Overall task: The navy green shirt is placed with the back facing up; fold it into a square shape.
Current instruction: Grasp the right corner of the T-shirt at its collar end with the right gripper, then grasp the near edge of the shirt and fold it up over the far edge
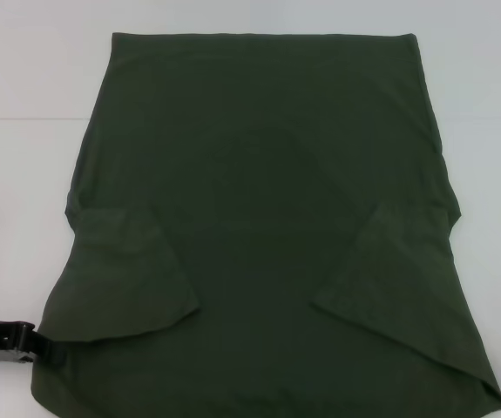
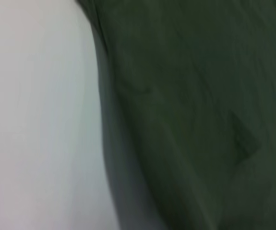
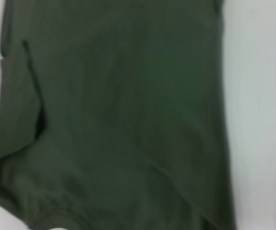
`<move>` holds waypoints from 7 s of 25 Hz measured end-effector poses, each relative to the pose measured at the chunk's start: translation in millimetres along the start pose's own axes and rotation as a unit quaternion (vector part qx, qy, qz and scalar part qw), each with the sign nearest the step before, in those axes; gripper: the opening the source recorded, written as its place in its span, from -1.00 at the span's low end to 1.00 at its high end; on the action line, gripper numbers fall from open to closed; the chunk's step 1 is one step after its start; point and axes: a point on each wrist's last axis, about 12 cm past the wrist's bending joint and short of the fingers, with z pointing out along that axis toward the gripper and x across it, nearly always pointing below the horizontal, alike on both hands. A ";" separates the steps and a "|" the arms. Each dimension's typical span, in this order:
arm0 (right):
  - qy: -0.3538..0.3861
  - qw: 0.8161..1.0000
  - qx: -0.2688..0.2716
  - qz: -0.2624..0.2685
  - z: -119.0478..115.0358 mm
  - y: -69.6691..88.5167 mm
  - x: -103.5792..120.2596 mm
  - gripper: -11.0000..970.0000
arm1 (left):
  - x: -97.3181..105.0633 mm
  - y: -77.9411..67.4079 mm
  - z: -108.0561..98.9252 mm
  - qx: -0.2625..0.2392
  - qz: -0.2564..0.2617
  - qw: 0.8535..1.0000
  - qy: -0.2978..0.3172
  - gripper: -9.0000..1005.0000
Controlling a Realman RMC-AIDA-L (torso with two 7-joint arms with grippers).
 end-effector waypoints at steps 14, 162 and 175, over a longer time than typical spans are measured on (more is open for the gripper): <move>0.002 1.000 0.017 -0.020 23.9 0.8 -1.5 0.54 | 0.3 0.2 1.3 -0.001 -0.001 1.000 -0.002 -0.92; -0.020 0.971 -0.134 -0.195 15.3 37.1 -13.9 -0.82 | -3.3 -8.7 -33.5 0.190 -0.012 0.976 -0.107 -0.92; -0.215 0.949 -0.151 -0.173 20.6 22.9 -29.4 -0.80 | -21.7 3.2 -8.6 0.187 -0.037 0.944 -0.269 -0.92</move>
